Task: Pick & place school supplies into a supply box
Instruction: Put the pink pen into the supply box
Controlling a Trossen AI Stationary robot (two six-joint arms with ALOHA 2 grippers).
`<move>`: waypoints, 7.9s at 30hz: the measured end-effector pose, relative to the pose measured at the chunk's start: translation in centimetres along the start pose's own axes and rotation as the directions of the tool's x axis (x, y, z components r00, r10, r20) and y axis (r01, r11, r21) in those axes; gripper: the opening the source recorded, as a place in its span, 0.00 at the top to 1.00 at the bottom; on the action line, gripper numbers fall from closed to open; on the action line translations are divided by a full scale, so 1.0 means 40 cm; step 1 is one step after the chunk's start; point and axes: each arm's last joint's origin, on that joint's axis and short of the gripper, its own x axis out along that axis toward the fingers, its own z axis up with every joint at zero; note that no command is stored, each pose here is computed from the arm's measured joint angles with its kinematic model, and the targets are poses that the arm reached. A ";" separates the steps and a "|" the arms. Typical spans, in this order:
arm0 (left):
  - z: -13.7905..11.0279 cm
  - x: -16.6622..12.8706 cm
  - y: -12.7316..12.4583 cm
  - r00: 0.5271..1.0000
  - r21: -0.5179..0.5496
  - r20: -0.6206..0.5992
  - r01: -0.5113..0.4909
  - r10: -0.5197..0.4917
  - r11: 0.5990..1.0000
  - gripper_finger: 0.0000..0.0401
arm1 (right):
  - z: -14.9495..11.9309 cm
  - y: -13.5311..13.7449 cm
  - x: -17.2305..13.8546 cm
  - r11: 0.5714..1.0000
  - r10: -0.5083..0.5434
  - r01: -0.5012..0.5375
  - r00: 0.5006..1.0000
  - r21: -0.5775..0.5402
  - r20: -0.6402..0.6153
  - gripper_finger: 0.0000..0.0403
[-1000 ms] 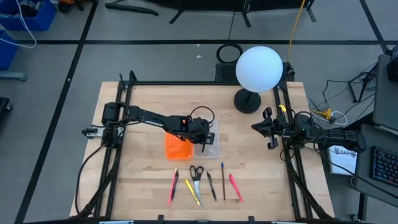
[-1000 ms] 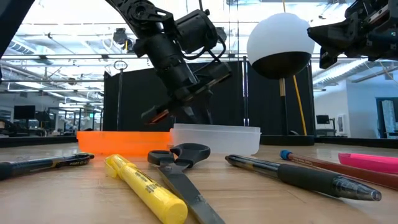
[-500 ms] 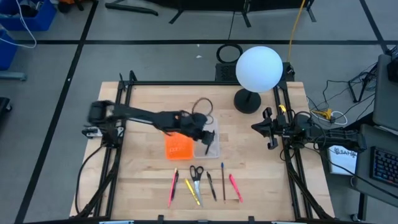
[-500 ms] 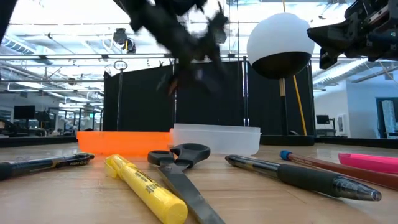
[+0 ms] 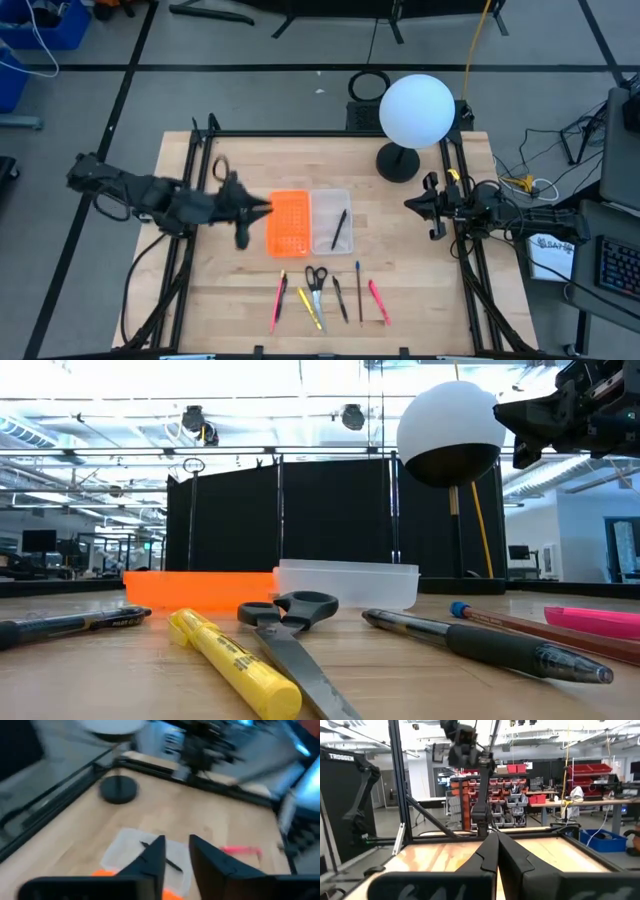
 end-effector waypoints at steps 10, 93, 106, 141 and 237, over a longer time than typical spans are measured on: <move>-0.235 0.027 0.064 0.957 0.272 0.170 0.182 -0.234 0.945 0.99 | 0.000 0.000 0.000 0.999 -0.001 0.001 1.000 -0.038 -0.001 1.00; -0.454 -0.007 0.208 0.876 0.220 0.477 -0.046 -0.067 0.974 0.94 | 0.159 0.490 0.345 0.848 0.359 0.395 0.060 0.352 -0.931 1.00; -0.452 -0.008 0.208 0.871 0.151 0.486 -0.006 -0.069 0.988 0.94 | 0.043 0.569 0.385 0.808 0.158 0.534 0.210 0.249 -0.965 0.92; -0.453 -0.008 0.208 0.873 0.155 0.482 -0.009 -0.068 0.988 0.94 | -0.167 0.562 0.406 0.531 0.033 0.846 -0.078 -0.048 -0.996 0.53; -0.443 -0.013 0.207 0.853 0.158 0.518 -0.015 -0.070 0.987 0.94 | -0.158 0.043 0.689 0.527 -0.143 0.788 0.452 0.319 -0.881 0.94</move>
